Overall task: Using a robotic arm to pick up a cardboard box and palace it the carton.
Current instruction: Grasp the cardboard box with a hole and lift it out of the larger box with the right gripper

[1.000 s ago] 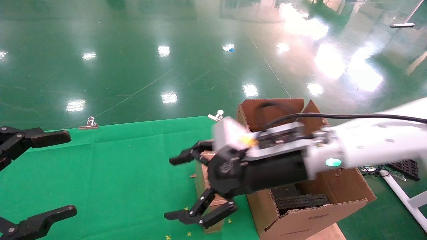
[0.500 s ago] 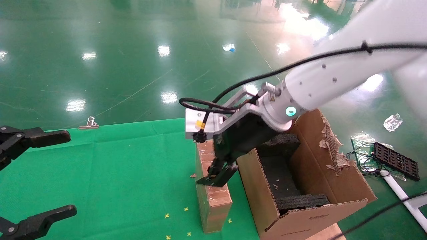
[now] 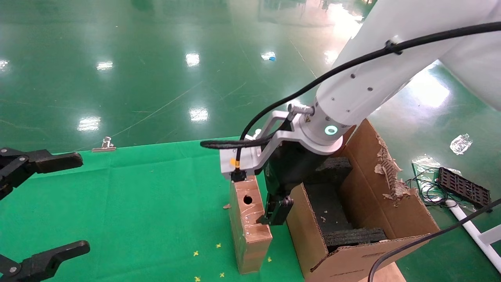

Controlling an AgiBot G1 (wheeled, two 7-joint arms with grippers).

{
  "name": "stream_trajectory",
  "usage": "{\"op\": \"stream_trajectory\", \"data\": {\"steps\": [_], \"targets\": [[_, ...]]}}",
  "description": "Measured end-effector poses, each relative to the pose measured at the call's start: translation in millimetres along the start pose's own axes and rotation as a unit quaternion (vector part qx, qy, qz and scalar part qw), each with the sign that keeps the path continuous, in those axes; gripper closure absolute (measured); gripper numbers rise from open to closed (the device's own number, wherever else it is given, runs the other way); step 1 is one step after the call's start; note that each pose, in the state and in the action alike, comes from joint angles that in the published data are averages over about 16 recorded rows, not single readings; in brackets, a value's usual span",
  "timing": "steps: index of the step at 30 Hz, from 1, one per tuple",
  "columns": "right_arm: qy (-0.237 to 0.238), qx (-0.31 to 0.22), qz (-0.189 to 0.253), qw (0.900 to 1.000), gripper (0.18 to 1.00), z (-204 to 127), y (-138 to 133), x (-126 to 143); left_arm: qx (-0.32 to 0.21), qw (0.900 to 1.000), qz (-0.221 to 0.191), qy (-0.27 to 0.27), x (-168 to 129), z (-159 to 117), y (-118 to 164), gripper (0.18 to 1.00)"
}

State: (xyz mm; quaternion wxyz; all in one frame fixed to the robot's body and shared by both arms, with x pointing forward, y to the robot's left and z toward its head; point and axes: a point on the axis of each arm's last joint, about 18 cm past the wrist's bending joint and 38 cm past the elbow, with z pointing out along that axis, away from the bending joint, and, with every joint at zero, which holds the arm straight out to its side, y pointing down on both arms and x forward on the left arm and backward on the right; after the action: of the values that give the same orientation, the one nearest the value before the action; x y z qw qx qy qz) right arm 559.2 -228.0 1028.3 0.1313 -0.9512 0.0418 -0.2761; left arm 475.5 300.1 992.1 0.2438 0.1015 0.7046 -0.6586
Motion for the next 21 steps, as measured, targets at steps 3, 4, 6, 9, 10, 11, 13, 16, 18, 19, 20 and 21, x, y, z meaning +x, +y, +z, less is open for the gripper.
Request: {"op": "stream_trajectory", "data": {"steps": [3,4,6,9,10,11,13,16,18,19,20,21], "targets": [[-0.006,-0.008,0.047,0.999,0.178,1.6,2.1,3.5,0.000,1.0000,0.000,0.000,0.0,0.0,0.0,0.184],[-0.009,-0.010,0.068,0.998,0.178,2.4,3.2,5.2,0.000,1.0000,0.000,0.000,0.0,0.0,0.0,0.184],[-0.018,-0.012,0.117,0.993,0.178,4.0,5.7,8.7,0.000,1.0000,0.000,0.000,0.0,0.0,0.0,0.184],[-0.032,-0.013,0.199,0.979,0.178,6.2,10.6,15.4,0.000,1.0000,0.000,0.000,0.0,0.0,0.0,0.184],[-0.037,-0.012,0.228,0.973,0.178,6.9,12.2,17.6,0.000,1.0000,0.000,0.000,0.0,0.0,0.0,0.184],[-0.043,-0.011,0.256,0.966,0.178,7.7,13.7,19.9,0.000,1.0000,0.000,0.000,0.0,0.0,0.0,0.184],[-0.055,-0.008,0.308,0.950,0.178,9.7,16.6,24.4,0.000,1.0000,0.000,0.000,0.0,0.0,0.0,0.184],[-0.072,-0.003,0.371,0.926,0.178,13.7,19.7,30.4,0.000,1.0000,0.000,0.000,0.0,0.0,0.0,0.184],[-0.082,0.003,0.400,0.913,0.178,17.0,20.4,33.6,0.000,1.0000,0.000,0.000,0.0,0.0,0.0,0.184],[-0.087,0.005,0.412,0.907,0.178,18.9,20.6,35.0,0.000,1.0000,0.000,0.000,0.0,0.0,0.0,0.184],[-0.091,0.007,0.420,0.903,0.178,21.0,20.6,36.1,0.000,1.0000,0.000,0.000,0.0,0.0,0.0,0.184],[-0.095,0.008,0.427,0.899,0.178,23.2,20.5,37.0,0.000,1.0000,0.000,0.000,0.0,0.0,0.0,0.184]]}}
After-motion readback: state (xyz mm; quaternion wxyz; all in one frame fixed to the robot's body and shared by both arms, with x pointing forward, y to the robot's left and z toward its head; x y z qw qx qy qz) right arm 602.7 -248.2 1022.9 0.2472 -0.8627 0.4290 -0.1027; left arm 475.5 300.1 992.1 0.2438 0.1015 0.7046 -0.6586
